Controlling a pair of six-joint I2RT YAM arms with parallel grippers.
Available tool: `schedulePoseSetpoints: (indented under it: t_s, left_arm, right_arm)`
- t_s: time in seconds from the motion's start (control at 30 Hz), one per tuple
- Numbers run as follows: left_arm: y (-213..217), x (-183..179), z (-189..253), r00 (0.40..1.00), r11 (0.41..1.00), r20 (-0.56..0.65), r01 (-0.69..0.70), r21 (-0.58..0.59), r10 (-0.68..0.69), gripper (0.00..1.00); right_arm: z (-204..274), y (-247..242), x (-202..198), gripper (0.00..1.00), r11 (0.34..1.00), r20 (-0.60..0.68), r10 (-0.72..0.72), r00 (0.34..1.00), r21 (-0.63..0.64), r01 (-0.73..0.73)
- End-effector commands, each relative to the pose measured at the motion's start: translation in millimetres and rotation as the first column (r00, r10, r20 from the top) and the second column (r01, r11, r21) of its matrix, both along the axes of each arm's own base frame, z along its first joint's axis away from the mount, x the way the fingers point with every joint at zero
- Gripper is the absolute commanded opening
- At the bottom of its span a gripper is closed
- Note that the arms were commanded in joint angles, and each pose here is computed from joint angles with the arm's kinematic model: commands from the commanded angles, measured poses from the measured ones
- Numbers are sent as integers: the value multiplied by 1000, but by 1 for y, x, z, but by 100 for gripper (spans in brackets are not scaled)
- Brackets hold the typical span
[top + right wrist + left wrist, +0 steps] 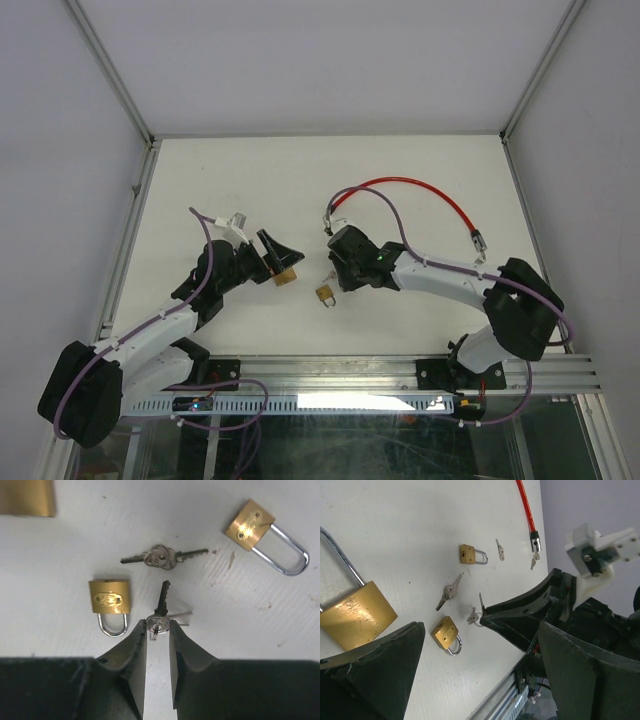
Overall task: Unlock with the key
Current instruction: Pick up the key from the center of the board.
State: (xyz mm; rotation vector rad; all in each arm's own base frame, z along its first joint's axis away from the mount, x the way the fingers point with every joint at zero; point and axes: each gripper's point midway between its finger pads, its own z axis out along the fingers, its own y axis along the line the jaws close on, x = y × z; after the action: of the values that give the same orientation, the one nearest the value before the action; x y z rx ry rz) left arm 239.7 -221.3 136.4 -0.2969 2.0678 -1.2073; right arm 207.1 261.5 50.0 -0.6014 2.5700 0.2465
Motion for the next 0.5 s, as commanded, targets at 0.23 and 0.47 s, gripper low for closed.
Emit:
schedulePoseSetpoints:
  t_s: [0.23,0.47]
  left_arm:
    - [-13,1,30,996,994,67,65,-84,-60,99]
    - [-16,-2,28,997,991,36,73,-112,-70,99]
  right_arm:
    - [56,29,19,0,980,229,69,971,164,-108]
    - [70,58,25,0,938,301,83,950,298,-177]
